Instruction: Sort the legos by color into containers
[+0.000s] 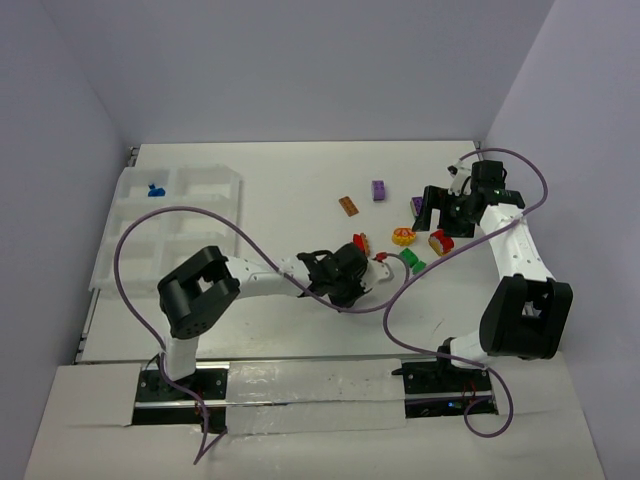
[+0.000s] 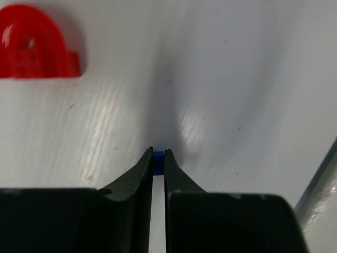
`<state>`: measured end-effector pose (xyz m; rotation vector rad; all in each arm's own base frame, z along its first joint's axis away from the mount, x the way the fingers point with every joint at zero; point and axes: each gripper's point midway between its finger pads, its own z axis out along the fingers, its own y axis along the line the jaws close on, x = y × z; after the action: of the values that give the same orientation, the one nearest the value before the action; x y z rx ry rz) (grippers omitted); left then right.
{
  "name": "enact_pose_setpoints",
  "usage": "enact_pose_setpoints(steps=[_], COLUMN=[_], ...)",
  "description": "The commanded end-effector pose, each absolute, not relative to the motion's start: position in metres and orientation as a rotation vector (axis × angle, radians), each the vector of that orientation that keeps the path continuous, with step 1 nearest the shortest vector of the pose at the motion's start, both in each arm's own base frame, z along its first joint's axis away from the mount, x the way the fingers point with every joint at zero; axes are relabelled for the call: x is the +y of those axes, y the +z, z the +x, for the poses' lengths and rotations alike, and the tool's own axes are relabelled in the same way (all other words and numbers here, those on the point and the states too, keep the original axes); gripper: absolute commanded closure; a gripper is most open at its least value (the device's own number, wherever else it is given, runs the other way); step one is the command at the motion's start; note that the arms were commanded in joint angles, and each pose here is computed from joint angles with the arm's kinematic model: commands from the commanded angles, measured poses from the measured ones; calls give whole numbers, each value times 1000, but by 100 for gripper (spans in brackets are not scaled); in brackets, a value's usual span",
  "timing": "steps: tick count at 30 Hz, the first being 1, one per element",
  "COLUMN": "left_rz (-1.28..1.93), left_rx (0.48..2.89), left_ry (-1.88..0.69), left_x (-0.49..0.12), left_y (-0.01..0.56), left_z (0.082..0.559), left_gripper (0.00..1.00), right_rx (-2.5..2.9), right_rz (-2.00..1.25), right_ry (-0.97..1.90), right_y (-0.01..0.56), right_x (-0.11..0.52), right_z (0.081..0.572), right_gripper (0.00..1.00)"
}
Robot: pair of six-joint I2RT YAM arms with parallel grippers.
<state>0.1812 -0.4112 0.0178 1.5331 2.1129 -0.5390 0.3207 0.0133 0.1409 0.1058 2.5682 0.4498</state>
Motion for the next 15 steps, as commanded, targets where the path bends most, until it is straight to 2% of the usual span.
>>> enact_pose_setpoints(steps=[1,8,13,15], left_rz=[1448,1160,830,674], left_rx=[2213,2233,2175,2164], left_ry=[-446,-490,-478,-433], left_x=[-368,-311,-236,-186], left_y=[32,101,180,204], left_z=[211,284,361,398], left_gripper=[100,100,100,100], right_rx=[2540,2512,2496,2497], right_rz=[105,85,28,-4], right_ry=[461,482,496,479], right_y=[151,159,165,166], right_x=[12,16,25,31], right_z=[328,331,336,338], right_gripper=[0,0,0,0])
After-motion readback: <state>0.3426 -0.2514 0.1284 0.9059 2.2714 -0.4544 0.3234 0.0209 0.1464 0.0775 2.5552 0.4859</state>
